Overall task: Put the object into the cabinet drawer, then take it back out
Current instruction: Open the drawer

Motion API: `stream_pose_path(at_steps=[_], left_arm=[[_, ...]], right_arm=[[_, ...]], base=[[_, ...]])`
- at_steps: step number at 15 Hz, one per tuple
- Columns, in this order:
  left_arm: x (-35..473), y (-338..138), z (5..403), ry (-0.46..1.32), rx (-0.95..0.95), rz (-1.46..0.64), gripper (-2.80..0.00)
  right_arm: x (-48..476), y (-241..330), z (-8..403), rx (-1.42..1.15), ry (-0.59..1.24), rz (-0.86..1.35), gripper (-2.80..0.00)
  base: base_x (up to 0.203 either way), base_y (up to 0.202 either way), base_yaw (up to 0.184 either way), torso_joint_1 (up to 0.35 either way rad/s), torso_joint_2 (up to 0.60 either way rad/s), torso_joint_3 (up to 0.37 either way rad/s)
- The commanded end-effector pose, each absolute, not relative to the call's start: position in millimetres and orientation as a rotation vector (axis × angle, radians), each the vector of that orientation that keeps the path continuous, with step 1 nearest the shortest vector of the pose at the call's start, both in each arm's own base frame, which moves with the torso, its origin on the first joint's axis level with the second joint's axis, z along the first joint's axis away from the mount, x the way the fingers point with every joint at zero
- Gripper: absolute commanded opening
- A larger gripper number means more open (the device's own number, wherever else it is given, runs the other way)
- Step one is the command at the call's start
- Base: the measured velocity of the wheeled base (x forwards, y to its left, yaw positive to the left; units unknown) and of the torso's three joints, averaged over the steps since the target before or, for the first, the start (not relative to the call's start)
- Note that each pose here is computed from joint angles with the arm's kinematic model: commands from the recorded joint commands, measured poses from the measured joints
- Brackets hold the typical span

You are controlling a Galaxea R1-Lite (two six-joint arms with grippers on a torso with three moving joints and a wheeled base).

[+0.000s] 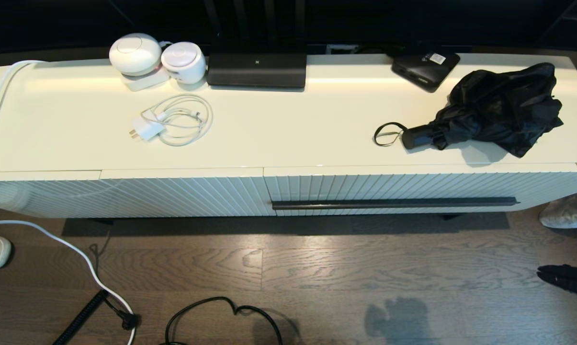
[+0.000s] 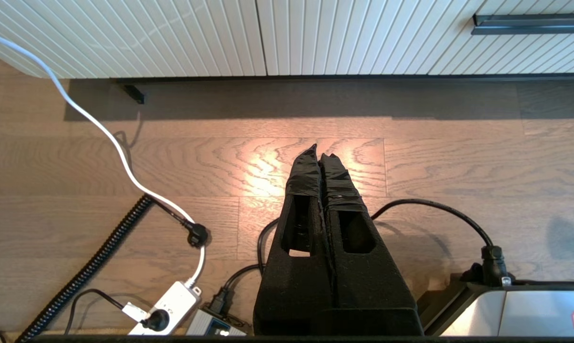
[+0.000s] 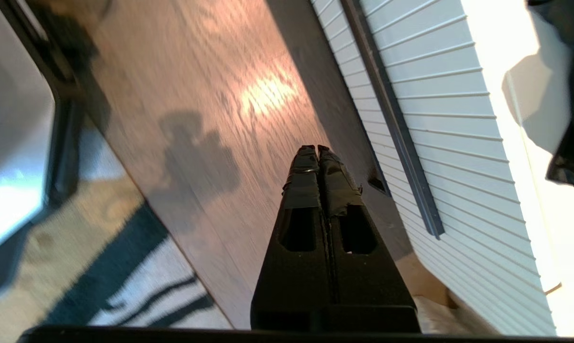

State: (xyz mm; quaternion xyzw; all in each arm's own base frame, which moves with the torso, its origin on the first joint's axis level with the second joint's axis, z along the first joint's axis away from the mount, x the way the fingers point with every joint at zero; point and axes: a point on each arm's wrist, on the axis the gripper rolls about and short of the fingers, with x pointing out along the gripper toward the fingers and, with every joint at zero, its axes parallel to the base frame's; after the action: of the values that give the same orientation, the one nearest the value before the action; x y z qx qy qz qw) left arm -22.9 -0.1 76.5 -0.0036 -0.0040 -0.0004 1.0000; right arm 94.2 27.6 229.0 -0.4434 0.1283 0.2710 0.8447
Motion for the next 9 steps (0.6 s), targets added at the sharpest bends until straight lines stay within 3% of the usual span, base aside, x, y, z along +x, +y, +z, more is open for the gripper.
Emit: stream_pose_path(at_steps=[1, 4, 9], left_arm=[[-23, 0, 77, -0.009, -0.008, 0.0, -2.8], [-23, 0, 77, -0.009, -0.008, -0.001, -2.8], [-23, 0, 77, -0.009, -0.008, -0.001, -2.8]], right_arm=[[107, 27, 223, -0.978, 0.328, 0.577, -2.8], [129, 20, 221, -1.122, 0.376, 0.555, -2.8], [142, 19, 228, -1.366, 0.284, 0.573, -2.8]], base=[[0.0, 0.0, 0.0, 0.0, 0.0, 0.0], [0.0, 0.0, 0.0, 0.0, 0.0, 0.0], [0.0, 0.0, 0.0, 0.0, 0.0, 0.0]])
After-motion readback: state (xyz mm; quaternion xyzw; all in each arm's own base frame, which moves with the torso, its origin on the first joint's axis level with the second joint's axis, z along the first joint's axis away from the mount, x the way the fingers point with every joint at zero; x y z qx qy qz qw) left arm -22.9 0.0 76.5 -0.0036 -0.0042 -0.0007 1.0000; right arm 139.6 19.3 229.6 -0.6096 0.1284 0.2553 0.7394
